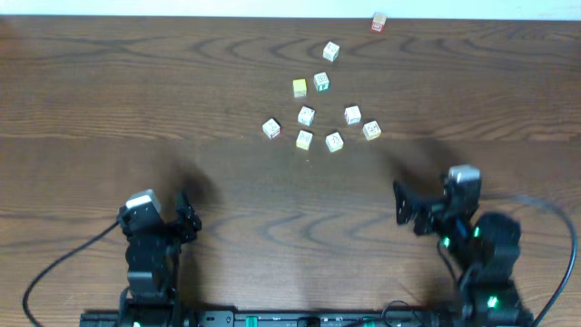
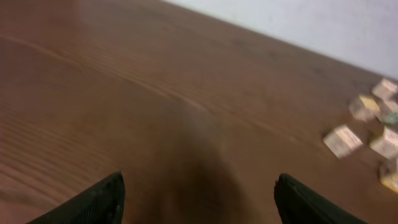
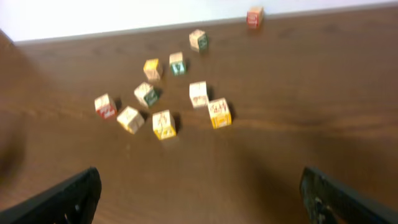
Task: Lift 3 blocks
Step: 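Move the right gripper toward the blocks near the right of the cluster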
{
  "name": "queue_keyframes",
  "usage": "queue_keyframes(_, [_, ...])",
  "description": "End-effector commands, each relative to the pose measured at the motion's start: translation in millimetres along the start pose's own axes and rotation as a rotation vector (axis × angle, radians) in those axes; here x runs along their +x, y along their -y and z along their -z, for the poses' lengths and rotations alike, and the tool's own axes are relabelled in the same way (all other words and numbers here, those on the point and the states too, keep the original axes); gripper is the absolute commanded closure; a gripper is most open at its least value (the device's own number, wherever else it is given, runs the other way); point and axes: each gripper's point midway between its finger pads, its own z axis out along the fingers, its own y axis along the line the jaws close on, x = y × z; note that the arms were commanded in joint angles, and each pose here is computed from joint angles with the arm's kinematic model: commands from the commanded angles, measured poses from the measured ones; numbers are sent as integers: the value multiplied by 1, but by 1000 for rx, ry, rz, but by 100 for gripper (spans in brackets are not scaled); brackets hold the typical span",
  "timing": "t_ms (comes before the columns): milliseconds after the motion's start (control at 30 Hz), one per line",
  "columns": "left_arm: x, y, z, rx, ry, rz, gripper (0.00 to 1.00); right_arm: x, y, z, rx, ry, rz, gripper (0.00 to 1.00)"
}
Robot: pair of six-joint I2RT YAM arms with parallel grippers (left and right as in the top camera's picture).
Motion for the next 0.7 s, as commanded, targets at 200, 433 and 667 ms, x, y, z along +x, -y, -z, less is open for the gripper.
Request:
queue_keyframes(200, [-28, 41, -4, 38, -420, -27, 22, -54, -12, -59, -64, -483, -88, 1])
queue_keyframes(433, [3, 99, -8, 348, -675, 12, 22, -25, -5, -81, -72, -700, -157, 1])
queue_keyframes(667, [23, 88, -35, 260, -738, 38, 22, -16, 2, -99, -81, -709, -133, 1])
